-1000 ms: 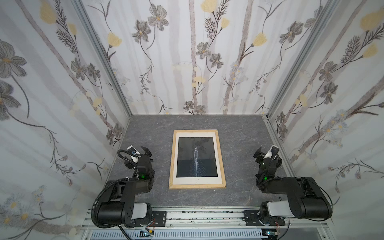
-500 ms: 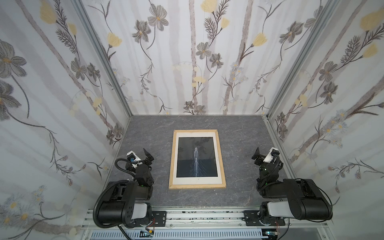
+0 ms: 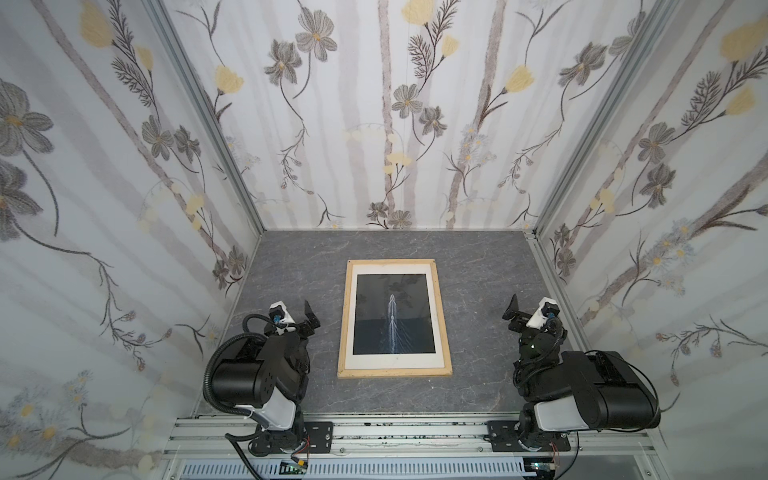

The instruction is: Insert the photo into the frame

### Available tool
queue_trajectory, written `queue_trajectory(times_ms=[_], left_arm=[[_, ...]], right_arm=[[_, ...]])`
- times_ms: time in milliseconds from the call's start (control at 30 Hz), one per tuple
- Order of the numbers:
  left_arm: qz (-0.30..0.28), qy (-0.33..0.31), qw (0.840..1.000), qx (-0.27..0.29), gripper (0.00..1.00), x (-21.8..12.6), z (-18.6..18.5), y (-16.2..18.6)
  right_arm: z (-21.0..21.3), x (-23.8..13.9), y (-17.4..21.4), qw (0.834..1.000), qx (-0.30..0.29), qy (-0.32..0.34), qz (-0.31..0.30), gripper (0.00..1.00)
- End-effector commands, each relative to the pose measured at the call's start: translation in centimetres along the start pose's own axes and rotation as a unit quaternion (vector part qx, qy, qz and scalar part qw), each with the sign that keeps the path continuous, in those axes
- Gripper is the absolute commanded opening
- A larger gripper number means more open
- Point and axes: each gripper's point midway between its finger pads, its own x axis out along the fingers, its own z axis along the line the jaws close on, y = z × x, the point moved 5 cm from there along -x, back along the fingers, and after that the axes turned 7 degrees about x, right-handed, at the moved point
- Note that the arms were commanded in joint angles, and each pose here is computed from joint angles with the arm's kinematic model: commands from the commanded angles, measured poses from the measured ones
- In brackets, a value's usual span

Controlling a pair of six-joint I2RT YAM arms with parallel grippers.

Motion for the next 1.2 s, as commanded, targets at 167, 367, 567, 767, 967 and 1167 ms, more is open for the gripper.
queue_trajectory(times_ms=[167,367,567,767,967,1167], left_arm=[[-0.098,0.03,0.994,0.031,1.0,-0.6,-1.5,-3.7],[-0.098,0.033,0.994,0.031,1.0,-0.4,-1.6,-3.8],[-0.012,0.04,0.999,0.021,1.0,4.1,-1.6,-2.8],[0.007,0.067,0.998,-0.007,1.0,5.2,-1.0,-2.6],[0.002,0.067,0.998,-0.007,1.0,5.0,-1.0,-2.7],[0.002,0.068,0.998,-0.007,1.0,5.0,-1.0,-2.7]], right_arm=[[2.0,-1.0,-0.9,0.997,-0.06,-0.02,-0.046,1.0],[1.0,3.9,1.2,0.997,-0.041,0.039,0.052,1.0],[0.2,4.2,0.9,0.998,-0.02,0.023,0.052,1.0],[0.3,4.1,0.8,0.998,-0.02,0.022,0.05,1.0],[0.3,4.0,0.8,0.998,-0.021,0.022,0.049,1.0],[0.3,4.0,0.8,0.998,-0.021,0.022,0.049,1.0]])
